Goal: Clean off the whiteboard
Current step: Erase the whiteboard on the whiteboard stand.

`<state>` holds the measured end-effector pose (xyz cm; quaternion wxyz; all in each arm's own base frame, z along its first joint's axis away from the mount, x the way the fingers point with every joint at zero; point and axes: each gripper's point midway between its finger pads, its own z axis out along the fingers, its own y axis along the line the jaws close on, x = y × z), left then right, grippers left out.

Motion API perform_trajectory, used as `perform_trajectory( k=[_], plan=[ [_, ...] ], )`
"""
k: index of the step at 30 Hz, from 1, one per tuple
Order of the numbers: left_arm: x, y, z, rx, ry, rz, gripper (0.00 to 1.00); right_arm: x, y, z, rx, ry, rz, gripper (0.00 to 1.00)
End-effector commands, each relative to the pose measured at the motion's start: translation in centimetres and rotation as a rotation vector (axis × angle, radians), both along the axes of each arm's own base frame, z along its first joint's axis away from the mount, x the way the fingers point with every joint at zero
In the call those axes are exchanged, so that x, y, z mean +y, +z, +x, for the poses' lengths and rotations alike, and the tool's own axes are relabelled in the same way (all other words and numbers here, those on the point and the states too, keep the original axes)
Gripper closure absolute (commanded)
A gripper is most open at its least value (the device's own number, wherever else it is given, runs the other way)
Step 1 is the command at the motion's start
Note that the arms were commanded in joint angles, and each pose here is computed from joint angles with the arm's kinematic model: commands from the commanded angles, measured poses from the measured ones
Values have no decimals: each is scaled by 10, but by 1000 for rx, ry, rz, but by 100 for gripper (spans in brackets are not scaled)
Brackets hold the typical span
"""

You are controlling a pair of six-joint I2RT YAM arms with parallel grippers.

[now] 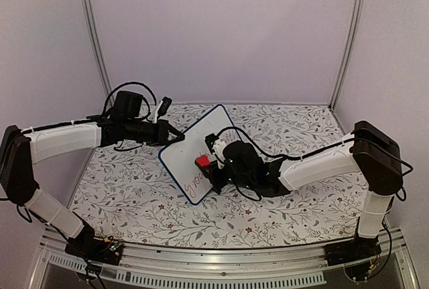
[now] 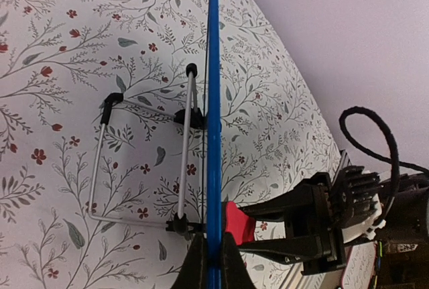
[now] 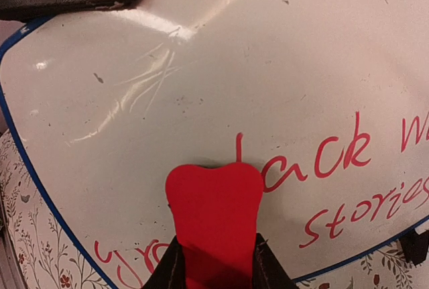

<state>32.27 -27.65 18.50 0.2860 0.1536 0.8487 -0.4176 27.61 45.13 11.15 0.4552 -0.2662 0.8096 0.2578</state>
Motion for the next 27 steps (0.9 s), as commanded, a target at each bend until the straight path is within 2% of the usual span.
perform_trajectory(
  k=[1, 15, 27],
  plan=[
    [-13, 21, -15, -26, -84, -58, 100, -5, 7, 18, -15, -39, -3, 77],
    [-14, 18, -15, -15, -87, -59, 100, -39, -32, -1, 50, -54, -60, 77],
    [-14, 17, -16, -13, -88, -56, 100, -24, -4, 9, -1, -51, -13, 77]
  ],
)
